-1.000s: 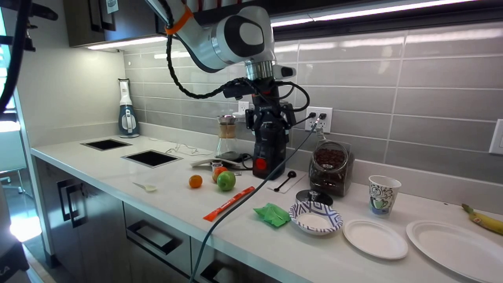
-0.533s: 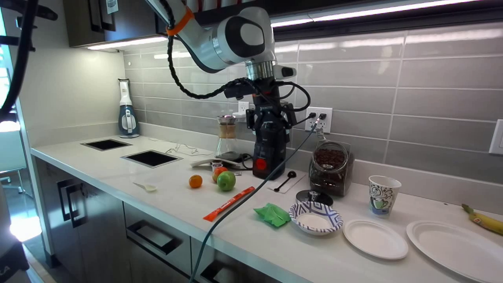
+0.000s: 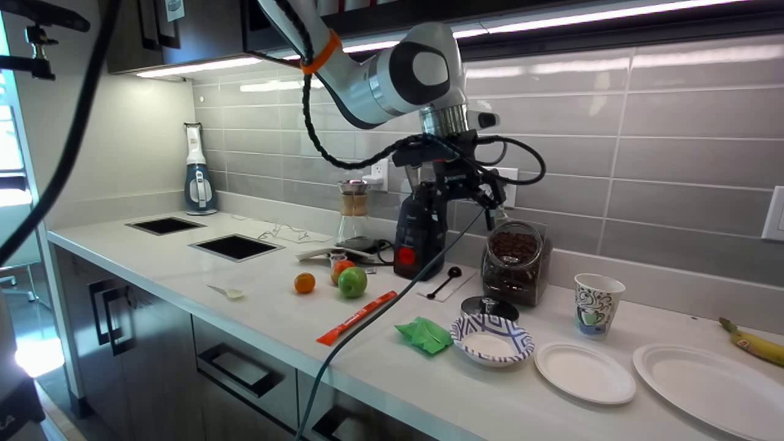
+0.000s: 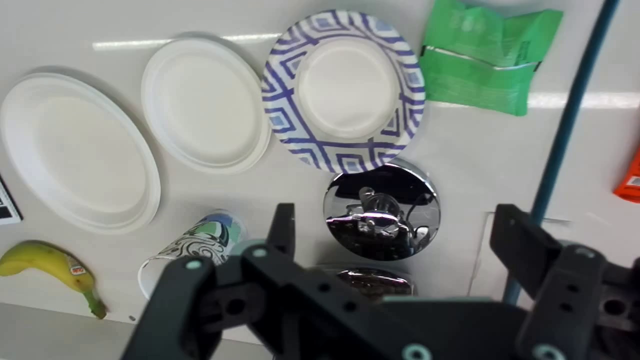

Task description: Pick up the spoon and scoop some of the contents in the jar and pour them in the bowl

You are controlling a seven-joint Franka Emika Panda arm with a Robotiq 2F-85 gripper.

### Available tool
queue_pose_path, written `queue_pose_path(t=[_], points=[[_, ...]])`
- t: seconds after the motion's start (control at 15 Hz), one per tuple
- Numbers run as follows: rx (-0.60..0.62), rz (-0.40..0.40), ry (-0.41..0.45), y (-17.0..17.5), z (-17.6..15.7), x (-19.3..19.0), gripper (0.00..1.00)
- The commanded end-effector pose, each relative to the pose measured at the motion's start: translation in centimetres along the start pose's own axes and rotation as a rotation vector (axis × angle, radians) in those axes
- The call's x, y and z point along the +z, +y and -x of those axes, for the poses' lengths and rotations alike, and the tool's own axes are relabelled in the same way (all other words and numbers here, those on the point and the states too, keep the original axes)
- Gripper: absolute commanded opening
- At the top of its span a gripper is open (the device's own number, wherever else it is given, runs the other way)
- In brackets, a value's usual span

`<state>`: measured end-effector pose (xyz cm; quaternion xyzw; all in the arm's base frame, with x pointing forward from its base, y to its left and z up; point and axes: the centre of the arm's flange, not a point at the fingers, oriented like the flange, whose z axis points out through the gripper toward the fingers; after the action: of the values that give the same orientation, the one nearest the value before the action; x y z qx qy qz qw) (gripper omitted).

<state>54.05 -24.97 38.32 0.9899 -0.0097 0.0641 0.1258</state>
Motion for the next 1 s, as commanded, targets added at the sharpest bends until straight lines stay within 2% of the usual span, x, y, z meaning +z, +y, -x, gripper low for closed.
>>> queue_pose_path(t=[0.0,0.27,0.6,0.93], points=[[-0.099,0.026,0.025,2.9,-3.9,3.1,1.00],[-0.170,0.028,0.017,3.4,-6.3,5.3,1.00],[-0.170,0.067,0.034,2.6,-7.6,7.2,1.00],[-0.166,0.203,0.114,0.9,-7.9,8.6,1.00]])
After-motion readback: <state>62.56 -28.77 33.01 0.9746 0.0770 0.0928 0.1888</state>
